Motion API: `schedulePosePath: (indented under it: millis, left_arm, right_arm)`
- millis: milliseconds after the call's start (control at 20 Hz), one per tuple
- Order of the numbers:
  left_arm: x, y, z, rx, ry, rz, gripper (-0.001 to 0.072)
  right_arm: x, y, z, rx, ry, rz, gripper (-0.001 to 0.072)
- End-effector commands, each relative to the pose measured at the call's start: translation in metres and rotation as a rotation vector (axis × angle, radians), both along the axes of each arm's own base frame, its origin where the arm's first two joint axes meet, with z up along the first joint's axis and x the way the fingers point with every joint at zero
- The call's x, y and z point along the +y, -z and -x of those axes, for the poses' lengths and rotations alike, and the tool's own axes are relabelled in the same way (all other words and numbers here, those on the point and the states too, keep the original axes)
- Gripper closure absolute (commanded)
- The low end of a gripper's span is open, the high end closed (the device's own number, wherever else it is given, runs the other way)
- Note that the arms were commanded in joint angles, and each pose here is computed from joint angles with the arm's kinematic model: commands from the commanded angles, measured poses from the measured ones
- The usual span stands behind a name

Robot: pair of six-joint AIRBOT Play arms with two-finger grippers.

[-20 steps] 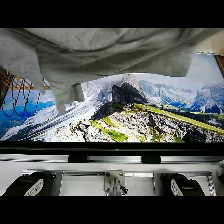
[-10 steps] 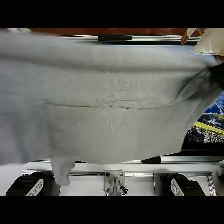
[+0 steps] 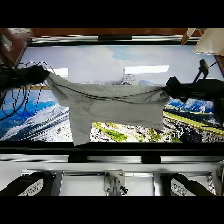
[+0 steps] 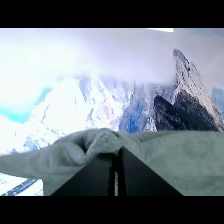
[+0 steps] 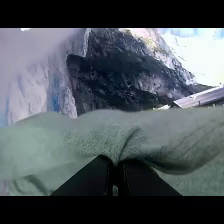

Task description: Fold the shirts.

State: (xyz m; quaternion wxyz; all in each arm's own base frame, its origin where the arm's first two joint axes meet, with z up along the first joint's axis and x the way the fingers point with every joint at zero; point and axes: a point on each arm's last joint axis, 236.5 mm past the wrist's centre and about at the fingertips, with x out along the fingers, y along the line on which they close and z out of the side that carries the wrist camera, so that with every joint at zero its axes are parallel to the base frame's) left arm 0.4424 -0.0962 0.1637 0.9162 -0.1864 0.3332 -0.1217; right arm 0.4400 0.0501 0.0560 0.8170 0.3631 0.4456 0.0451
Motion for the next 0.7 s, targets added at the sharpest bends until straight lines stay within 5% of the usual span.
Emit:
schedulePosePath:
  millis: [0, 50, 100, 150, 400, 650]
  left_arm:
    - [-0.040, 0.067, -0.019, 0.164, 0.012, 0.171, 0.0670]
    - [-0.048, 0.075, -0.020, 0.184, 0.022, 0.183, 0.0578]
    - [-0.050, 0.075, -0.020, 0.189, 0.027, 0.185, 0.0313]
    - [-0.047, 0.069, -0.019, 0.195, 0.035, 0.182, -0.0013]
    - [0.063, 0.075, 0.048, 0.540, 0.007, -0.048, -0.0001]
    - [0.057, 0.169, 0.132, 0.898, 0.047, -0.019, -0.0002]
  right_arm:
    - [0.003, 0.043, -0.020, 0.059, 0.081, -0.111, 0.0613]
    - [0.003, 0.040, -0.022, 0.050, 0.075, -0.106, 0.0452]
    - [-0.002, 0.028, -0.023, 0.027, 0.044, -0.090, 0.0185]
    - [-0.009, 0.012, -0.021, -0.002, -0.016, -0.057, 0.0151]
    - [-0.150, -0.011, 0.069, 0.239, -0.058, 0.350, 0.0147]
    - [-0.110, 0.061, 0.141, 0.440, -0.121, 0.053, 0.0146]
